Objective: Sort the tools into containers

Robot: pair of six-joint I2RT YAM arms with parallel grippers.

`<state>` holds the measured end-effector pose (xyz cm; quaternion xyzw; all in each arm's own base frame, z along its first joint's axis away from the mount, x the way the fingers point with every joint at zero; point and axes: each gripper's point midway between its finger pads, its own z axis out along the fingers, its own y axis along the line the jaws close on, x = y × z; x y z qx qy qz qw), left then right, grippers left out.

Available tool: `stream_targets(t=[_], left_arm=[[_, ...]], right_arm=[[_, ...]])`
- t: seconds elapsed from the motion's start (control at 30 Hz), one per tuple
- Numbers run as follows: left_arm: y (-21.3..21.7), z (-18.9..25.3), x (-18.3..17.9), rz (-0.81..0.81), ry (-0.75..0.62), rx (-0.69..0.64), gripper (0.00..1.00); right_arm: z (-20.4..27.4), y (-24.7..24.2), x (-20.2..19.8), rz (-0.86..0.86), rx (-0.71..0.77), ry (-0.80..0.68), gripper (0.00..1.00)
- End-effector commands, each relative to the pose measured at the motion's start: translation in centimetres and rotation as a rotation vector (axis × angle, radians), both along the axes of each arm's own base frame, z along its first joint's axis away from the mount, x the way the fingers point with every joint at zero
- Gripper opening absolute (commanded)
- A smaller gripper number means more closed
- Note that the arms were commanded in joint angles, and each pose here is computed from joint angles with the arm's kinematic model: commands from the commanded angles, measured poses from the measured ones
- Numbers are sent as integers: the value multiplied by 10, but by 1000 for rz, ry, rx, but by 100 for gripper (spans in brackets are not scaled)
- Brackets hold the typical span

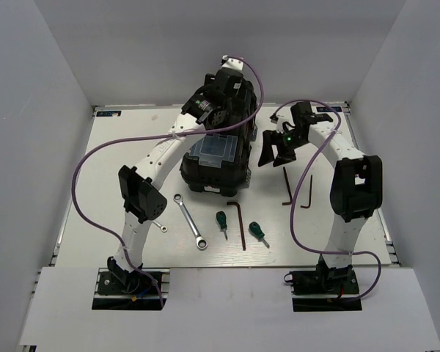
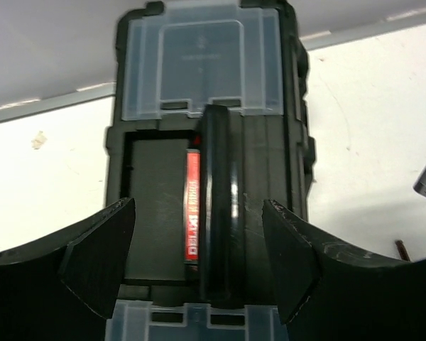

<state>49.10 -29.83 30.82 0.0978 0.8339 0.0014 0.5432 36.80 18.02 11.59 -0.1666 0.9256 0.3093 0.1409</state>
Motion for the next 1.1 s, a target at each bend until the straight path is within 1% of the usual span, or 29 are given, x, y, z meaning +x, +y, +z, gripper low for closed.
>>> stream_targets(t=[0.0, 0.1, 0.17, 0.23, 0.27, 0.3, 0.4, 0.43, 0.47, 0.53, 0.57, 0.6, 0.63, 0.67, 0.73, 0.77, 0.8, 0.83, 0.87, 0.9, 0.93, 0.97, 1.0, 1.03, 1.07], left_arm=[[-11, 5, -3, -62, 20, -60, 82], [-12, -7, -5, -67, 58, -48, 82], [-9, -21, -1, -57, 85, -28, 82], [-6, -28, -1, -36, 99, -15, 82], [-2, -39, 0, -18, 118, 13, 82], [0, -39, 1, -8, 114, 19, 82], [4, -54, 0, 13, 142, 45, 75], [7, -52, 5, 22, 133, 37, 70], [4, -51, 5, 14, 129, 27, 57], [2, -57, 6, 7, 139, 29, 40], [6, -48, 10, 15, 122, 14, 31], [4, -44, 10, 6, 118, 4, 13], [3, -38, 10, 5, 105, -6, 6], [0, -35, 10, 0, 103, -29, 0], [-5, -9, 7, -14, 65, -106, 0], [0, 2, 9, -7, 50, -143, 0], [0, 25, 2, -4, 23, -220, 0], [6, 37, 2, -6, 19, -267, 0], [17, 45, 6, 13, 8, -309, 0], [26, 69, 1, 14, -26, -366, 0], [29, 68, -2, 22, 3, -422, 0], [45, 76, 2, 47, -7, -468, 0], [53, 69, 3, 63, 17, -499, 0], [58, 88, -7, 48, 14, -589, 0], [76, 97, -1, 69, -13, -638, 0]], right_arm=[[16, -6, 0, 0, 8, -43, 81], [14, -5, 0, 0, 11, -32, 81], [15, -5, 2, -3, 15, -29, 81], [14, -4, 4, -2, 15, -24, 81], [14, -5, 4, -3, 18, -21, 81], [15, -5, 5, -5, 20, -22, 81], [14, -3, 4, -1, 21, -19, 81], [15, -4, 4, -3, 22, -21, 81], [16, -4, 4, 0, 23, -25, 80], [15, -5, 4, 2, 20, -25, 80], [14, -5, 3, 1, 17, -20, 78], [14, -7, 4, -3, 17, -24, 77], [14, -7, 5, -1, 14, -28, 77], [14, -7, 6, 0, 14, -34, 72], [13, -9, 10, -5, 8, -46, 64], [12, -11, 13, -13, 3, -47, 60], [15, -10, 17, -15, 4, -66, 50], [16, -8, 21, -12, 19, -81, 46], [18, -9, 25, -30, 23, -85, 46], [16, -9, 27, -36, 37, -77, 47], [16, -7, 36, -45, 47, -102, 51], [19, -8, 42, -56, 58, -111, 64], [13, -5, 45, -49, 71, -94, 69], [18, -4, 52, -72, 86, -96, 73], [18, -2, 53, -71, 97, -86, 76]])
